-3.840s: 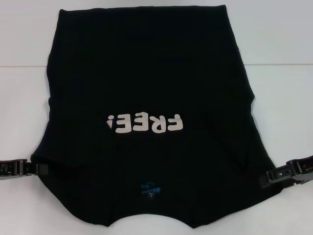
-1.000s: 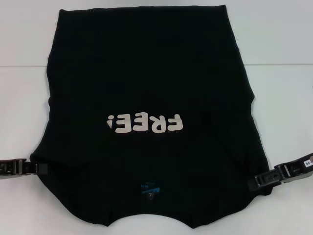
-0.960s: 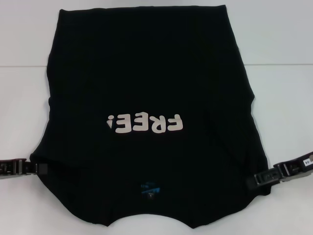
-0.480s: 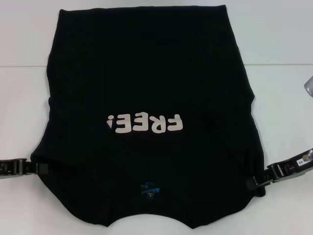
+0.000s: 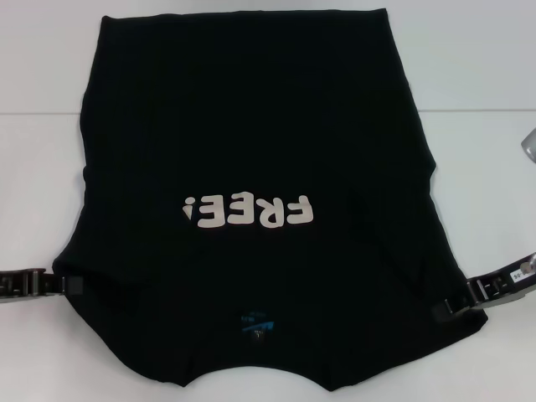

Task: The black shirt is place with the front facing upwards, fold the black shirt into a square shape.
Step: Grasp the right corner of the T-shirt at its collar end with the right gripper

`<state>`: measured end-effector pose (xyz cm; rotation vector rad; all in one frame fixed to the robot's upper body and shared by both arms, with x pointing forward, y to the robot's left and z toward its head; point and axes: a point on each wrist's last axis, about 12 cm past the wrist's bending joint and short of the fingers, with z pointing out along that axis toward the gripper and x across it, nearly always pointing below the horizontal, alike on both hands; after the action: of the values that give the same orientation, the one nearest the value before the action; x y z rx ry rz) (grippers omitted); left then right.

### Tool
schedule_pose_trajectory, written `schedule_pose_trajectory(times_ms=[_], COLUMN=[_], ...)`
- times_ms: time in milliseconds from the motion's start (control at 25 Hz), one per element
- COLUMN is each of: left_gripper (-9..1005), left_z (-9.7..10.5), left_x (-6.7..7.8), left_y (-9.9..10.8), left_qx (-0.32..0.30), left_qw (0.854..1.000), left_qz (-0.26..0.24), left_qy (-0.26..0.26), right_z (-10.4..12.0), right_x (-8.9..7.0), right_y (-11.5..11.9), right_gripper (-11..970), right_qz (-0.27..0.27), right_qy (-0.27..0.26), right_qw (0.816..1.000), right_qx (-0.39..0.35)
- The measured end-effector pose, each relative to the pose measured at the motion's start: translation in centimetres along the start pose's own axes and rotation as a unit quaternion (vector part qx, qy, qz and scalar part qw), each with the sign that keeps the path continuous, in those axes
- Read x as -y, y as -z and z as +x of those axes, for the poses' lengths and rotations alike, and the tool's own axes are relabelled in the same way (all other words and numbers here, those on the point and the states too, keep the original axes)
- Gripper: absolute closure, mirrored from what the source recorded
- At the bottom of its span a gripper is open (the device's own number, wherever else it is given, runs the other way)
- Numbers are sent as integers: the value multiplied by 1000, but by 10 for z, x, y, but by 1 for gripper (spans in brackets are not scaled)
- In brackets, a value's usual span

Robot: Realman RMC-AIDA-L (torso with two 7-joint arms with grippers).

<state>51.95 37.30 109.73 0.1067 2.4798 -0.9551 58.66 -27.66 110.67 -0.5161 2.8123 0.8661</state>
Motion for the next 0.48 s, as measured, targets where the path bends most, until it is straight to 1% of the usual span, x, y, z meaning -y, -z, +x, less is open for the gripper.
schedule_pose_trajectory(times_ms=[200,320,480], left_gripper=[963,963,964], left_z=[0,0,0], left_x=[0,0,0], left_y=[0,0,1], left_qx=[0,0,3], left_qw=[1000,1000,1000], left_qz=[0,1,2], left_qy=[0,-1,-2], right_z=[-2,-1,1], right_x=[8,11,12], right_y=[21,30,33], right_gripper=[788,745,679], right_qz=[12,12,13], right_qy=[-18,-24,-29], right_qw=[1000,1000,999], right_qx=[2,0,6])
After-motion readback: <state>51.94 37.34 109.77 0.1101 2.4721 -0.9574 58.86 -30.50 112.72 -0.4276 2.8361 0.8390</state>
